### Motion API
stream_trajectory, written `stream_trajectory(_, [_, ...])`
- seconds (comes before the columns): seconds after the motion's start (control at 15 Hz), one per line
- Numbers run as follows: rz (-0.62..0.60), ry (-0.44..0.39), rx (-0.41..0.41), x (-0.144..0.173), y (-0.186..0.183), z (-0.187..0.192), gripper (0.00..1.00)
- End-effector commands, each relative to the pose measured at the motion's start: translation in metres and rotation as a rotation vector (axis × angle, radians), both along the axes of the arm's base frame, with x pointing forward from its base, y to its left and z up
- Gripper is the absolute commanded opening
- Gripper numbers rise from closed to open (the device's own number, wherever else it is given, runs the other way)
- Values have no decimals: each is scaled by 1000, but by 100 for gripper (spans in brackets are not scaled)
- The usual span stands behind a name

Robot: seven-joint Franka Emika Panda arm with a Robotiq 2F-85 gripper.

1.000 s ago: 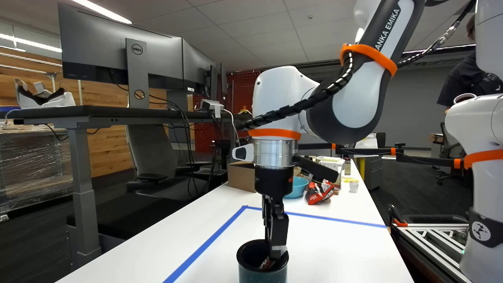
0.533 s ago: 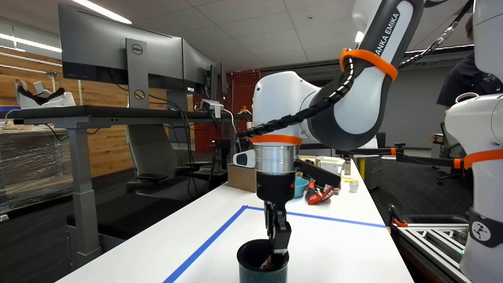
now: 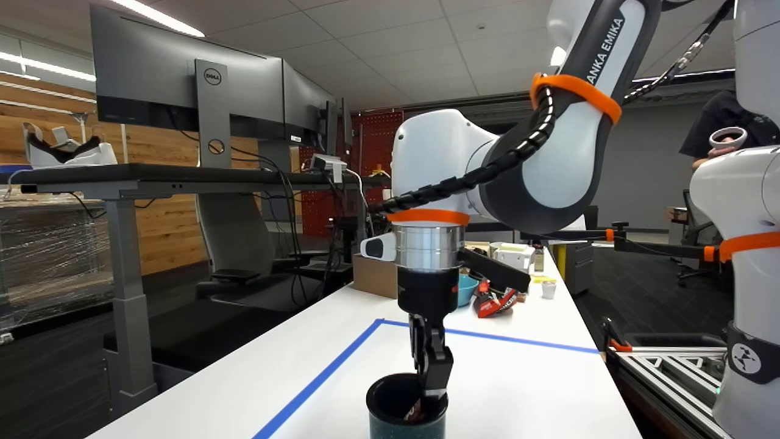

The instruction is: Remove the marker from the cup and put it on the table inside the border

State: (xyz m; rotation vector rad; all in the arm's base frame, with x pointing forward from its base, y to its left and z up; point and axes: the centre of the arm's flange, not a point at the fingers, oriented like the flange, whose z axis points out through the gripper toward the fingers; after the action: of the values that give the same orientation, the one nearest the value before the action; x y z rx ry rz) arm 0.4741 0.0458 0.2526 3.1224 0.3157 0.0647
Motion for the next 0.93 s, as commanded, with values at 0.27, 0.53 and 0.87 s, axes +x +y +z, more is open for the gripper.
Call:
stream_trajectory(0.27, [-13, -83, -28, -38, 22, 49, 5])
stream_trajectory(0.53, [-27, -120, -31, -85, 36, 69, 5])
stream_trajectory(0.87, [0, -192, -78, -139, 52, 85, 5])
